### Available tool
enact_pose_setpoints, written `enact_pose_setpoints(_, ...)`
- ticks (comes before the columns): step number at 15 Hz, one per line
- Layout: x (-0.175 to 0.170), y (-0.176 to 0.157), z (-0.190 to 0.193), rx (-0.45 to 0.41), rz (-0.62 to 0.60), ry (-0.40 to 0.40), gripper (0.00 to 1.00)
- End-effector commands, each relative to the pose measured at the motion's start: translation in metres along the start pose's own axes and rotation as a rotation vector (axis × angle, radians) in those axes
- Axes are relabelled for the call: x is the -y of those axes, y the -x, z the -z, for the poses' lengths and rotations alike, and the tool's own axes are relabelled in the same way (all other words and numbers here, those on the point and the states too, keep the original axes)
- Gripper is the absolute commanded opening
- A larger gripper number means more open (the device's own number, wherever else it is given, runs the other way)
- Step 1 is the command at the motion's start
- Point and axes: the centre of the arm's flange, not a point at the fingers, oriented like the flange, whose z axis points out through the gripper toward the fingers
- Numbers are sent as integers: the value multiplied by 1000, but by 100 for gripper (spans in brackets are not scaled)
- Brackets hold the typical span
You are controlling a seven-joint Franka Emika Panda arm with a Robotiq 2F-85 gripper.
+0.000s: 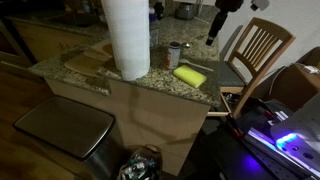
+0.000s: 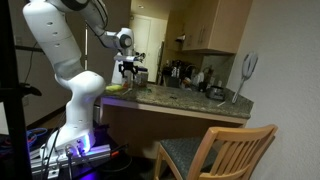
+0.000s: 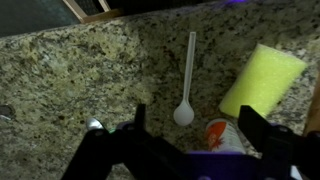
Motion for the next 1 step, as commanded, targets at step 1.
enact_pose_setpoints(1,2,7,16,-15,3,-8,100)
